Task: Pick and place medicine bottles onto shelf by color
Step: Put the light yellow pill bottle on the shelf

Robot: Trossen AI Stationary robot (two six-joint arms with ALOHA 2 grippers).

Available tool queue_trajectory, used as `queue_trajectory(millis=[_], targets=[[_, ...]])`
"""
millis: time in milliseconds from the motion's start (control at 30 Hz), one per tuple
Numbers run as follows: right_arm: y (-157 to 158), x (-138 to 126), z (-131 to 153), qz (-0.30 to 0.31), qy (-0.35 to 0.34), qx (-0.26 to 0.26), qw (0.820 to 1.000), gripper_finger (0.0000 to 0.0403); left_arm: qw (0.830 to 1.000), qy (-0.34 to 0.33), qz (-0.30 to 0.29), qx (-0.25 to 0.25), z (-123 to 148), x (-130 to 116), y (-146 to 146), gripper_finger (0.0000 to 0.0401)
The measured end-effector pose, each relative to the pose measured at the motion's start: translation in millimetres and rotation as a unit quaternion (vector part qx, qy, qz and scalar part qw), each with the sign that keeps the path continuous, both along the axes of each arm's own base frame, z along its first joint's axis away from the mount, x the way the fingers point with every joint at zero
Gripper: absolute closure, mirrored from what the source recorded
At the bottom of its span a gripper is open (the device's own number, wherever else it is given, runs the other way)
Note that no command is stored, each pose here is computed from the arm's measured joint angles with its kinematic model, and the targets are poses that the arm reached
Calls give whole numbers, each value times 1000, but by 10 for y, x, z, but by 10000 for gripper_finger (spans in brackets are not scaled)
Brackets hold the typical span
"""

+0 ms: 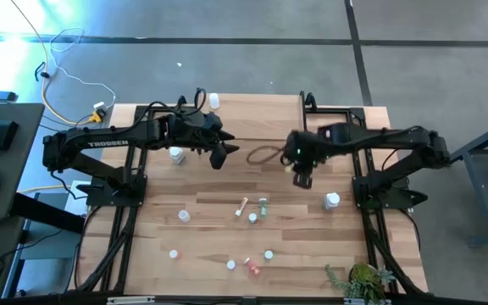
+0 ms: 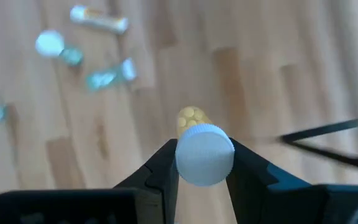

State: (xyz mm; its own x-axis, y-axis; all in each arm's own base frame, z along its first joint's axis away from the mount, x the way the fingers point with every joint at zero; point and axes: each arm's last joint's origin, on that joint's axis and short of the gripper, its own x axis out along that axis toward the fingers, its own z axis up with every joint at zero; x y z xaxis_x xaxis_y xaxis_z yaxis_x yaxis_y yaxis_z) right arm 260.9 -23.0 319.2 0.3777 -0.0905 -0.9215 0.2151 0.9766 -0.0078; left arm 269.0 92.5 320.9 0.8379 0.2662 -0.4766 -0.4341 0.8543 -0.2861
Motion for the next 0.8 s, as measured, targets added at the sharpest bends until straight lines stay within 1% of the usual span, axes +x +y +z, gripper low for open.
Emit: queue_trajectory(millis=[100,267,500,633,800], targets=[[-177,-26,150,-6,-9,-25,1000,308,1000,0,0,0,0,0,0,184],[-515,-101,359,-25,-20,-83,996,308,1000,0,0,0,0,0,1,184],[-1043,-231,524,-55,-8,-156,986,308,1000,0,0,-1,0,0,0,184],[-1339,-274,598,-92,-5,-169,981,308,1000,0,1,-1,0,0,1,184],[-1611,-279,655,-130,0,-168,977,308,1000,0,1,-1,0,0,1,184]])
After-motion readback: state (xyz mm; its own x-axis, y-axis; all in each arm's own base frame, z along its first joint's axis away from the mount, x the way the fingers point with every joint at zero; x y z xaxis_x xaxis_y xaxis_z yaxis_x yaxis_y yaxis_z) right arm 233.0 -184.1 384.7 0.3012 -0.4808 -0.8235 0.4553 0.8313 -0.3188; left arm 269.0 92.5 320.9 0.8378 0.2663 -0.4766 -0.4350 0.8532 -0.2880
